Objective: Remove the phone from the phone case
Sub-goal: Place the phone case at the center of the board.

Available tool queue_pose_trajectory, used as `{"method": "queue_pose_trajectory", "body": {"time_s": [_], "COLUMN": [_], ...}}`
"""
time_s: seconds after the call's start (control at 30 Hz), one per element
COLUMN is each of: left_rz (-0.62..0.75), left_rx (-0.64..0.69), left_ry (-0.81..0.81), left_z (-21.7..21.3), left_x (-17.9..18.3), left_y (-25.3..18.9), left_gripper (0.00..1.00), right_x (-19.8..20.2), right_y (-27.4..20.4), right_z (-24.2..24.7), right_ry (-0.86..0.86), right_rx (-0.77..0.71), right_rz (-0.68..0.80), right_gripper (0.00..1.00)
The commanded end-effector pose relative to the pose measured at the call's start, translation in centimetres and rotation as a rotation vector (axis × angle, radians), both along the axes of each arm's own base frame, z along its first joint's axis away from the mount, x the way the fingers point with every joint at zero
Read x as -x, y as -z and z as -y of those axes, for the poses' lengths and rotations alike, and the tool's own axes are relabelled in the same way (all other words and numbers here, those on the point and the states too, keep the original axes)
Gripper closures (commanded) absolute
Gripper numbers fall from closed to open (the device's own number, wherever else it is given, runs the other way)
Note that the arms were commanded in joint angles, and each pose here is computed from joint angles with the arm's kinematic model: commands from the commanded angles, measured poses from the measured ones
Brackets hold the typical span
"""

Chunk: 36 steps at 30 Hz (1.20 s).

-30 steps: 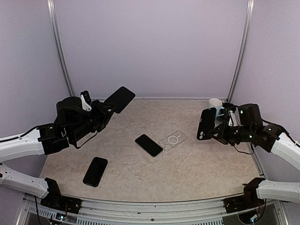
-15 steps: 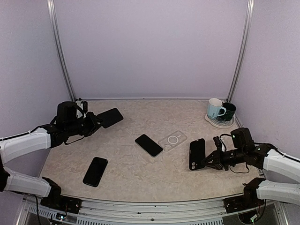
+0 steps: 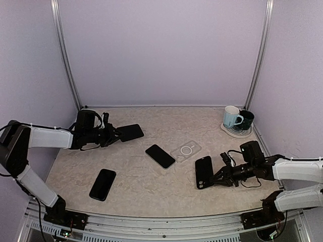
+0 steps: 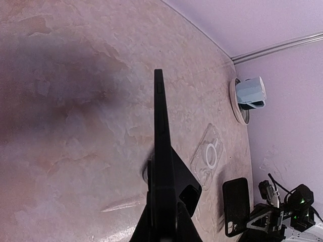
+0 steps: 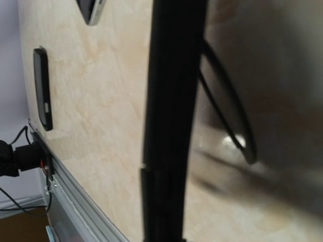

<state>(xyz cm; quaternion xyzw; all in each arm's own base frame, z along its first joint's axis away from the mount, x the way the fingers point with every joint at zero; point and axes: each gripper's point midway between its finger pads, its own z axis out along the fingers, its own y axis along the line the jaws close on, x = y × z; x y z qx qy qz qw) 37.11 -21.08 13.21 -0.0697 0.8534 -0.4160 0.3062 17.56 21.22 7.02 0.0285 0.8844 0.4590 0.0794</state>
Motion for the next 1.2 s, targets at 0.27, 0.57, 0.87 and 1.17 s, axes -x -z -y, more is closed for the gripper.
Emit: {"method": "queue_pose_trajectory", "body": {"time_s": [0.27, 0.57, 0.87, 1.17], "left_rz": [0.052, 0.005, -0.034, -0.080], "left_rx": [0.024, 0.009, -0.024, -0.087], "left_ry": [0.074, 0.083, 0.090, 0.122], "left_z": [1.7, 2.0, 2.5, 3.8], "left_x": [-2.7, -2.6, -2.2, -0.8], "left_y": [0.9, 3.2, 5.2, 7.3], "left_gripper": [1.00, 1.00, 1.00, 0.99], "right_x": [-1.7, -3.0, -3.9, -3.8], "right_y": [1.3, 1.1, -0.2, -2.5], "right_z": [0.4, 2.0, 3.6, 4.7], "right_ry": [0.008, 0.060, 0.117, 0.147], "right_rx": [0.082, 0.214, 0.309, 0.346], "right_rz": [0.038, 0.070, 0.114, 0.159], "right_gripper": [0.94, 0.67, 0.49, 0.36]}}
